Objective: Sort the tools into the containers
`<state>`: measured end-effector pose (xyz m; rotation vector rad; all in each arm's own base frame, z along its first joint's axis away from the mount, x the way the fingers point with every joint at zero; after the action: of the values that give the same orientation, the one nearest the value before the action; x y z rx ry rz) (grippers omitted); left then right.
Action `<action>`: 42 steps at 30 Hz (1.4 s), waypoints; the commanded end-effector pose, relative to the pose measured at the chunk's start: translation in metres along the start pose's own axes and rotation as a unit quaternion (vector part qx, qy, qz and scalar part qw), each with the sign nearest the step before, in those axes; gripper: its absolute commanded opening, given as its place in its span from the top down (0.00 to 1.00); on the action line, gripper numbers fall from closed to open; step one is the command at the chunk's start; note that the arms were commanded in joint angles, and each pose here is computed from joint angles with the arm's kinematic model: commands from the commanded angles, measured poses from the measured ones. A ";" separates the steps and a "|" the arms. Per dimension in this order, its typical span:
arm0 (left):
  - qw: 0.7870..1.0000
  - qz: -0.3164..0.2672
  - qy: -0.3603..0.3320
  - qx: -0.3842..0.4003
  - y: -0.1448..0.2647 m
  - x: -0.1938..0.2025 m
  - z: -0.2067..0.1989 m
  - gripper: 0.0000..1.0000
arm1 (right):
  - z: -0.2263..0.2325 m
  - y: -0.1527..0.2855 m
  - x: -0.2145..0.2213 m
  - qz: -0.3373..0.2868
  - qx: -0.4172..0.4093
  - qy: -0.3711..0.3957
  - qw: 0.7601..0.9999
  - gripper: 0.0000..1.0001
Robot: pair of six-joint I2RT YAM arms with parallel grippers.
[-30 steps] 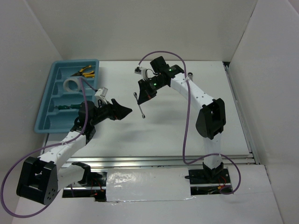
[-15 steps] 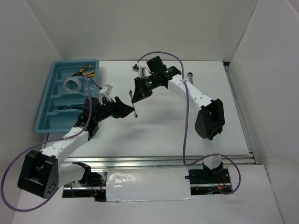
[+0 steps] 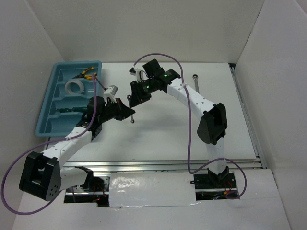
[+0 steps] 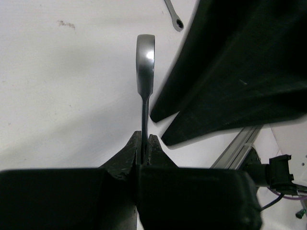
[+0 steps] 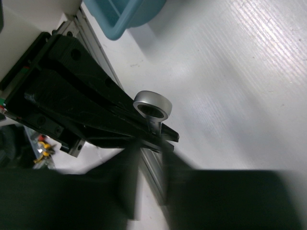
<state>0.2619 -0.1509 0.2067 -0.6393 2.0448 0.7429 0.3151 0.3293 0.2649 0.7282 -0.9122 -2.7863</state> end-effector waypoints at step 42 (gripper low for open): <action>0.836 -0.128 0.333 -0.418 0.185 -0.062 0.171 0.37 | -0.152 0.179 -0.024 -0.156 0.308 -0.061 0.937 0.37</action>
<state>0.2558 0.1115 0.1925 -1.9112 2.1768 1.4994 0.3883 0.1320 0.2766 0.8248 -1.6513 -2.9271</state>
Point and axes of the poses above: each gripper's point midway between its finger pads, its own y axis back along the fingers, its own z axis along the line the jaws close on, x = y × z, the point moved 8 cm from there along y, back along the fingers, and after that the axes turned 12 degrees about -y, right-handed, at the moved point
